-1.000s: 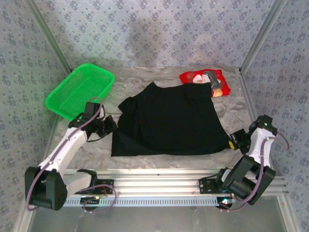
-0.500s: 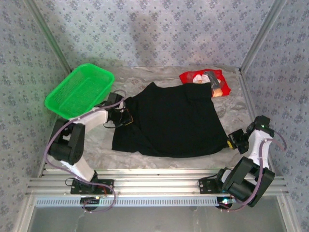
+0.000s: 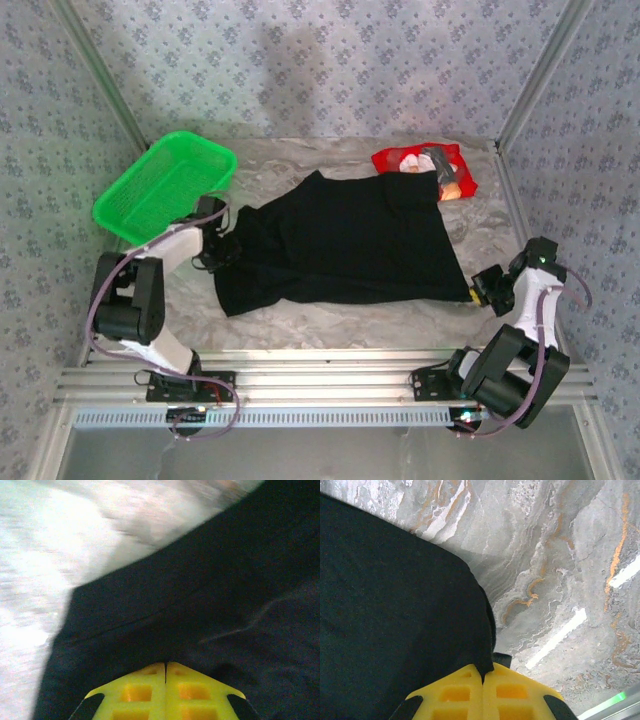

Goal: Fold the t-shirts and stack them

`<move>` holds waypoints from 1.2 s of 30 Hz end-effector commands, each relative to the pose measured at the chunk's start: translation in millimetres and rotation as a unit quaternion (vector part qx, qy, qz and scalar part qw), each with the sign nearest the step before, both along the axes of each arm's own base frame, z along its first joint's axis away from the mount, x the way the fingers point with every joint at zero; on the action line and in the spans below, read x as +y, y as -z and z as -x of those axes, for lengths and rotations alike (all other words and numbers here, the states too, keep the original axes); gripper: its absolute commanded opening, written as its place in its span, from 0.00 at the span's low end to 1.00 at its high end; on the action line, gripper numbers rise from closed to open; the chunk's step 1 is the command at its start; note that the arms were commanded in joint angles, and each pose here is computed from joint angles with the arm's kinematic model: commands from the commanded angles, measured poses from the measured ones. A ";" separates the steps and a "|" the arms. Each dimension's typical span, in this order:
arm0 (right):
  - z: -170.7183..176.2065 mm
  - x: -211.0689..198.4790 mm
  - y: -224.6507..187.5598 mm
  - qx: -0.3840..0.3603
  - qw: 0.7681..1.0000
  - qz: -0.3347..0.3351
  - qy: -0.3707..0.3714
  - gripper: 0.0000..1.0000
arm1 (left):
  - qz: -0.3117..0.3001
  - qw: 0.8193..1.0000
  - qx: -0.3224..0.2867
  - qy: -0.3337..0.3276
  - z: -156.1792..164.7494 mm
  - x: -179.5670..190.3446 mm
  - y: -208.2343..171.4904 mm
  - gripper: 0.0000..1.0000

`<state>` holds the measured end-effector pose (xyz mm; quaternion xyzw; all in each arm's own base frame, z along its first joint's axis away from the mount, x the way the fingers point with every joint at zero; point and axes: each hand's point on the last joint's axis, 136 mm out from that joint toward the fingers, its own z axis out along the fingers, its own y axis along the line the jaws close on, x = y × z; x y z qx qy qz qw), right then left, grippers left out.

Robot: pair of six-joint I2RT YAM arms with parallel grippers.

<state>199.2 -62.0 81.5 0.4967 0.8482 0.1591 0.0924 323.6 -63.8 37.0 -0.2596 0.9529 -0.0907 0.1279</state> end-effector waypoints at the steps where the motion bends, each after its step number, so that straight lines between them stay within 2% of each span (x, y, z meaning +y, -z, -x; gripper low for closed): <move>1: -9.5 -8.0 -5.5 -0.010 1.000 0.017 0.011 0.00 | -0.028 1.000 0.000 -0.009 8.3 19.1 -9.1 0.00; 5: -12.5 -5.8 -6.7 -0.015 1.000 0.019 0.004 0.00 | -0.032 0.999 -0.012 -0.007 11.4 21.8 -25.1 0.00; 9: -11.7 -2.9 -10.7 -0.013 1.000 0.025 -0.011 0.00 | -0.020 0.999 -0.025 -0.009 30.3 22.6 -42.3 0.00; 13: -11.7 5.4 -13.6 -0.021 1.000 0.010 -0.013 0.00 | 0.030 0.998 -0.050 -0.025 63.9 12.0 -65.2 0.00; 18: -39.3 12.5 -43.1 -0.088 0.996 -0.017 -0.015 0.00 | 0.082 0.983 -0.151 -0.060 98.2 11.6 -114.3 0.00; 22: -48.2 14.5 -66.2 -0.093 0.995 -0.022 -0.017 0.00 | 0.092 0.981 -0.157 -0.073 128.9 15.3 -127.1 0.00; 26: -26.8 18.0 -75.1 -0.046 0.999 -0.005 -0.023 0.00 | 0.070 0.984 -0.135 -0.091 163.4 28.2 -133.4 0.00; 30: -9.2 11.0 -81.7 -0.015 0.999 0.034 -0.016 0.00 | 0.030 0.982 -0.144 -0.119 196.2 49.7 -154.0 0.00; 33: -5.6 15.2 -81.5 -0.015 0.999 0.038 -0.023 0.00 | 0.034 0.982 -0.151 -0.109 199.9 48.0 -161.5 0.00; 36: -12.0 14.1 -72.9 -0.023 0.998 0.044 -0.025 0.00 | 0.050 0.983 -0.151 -0.089 180.9 37.3 -154.0 0.00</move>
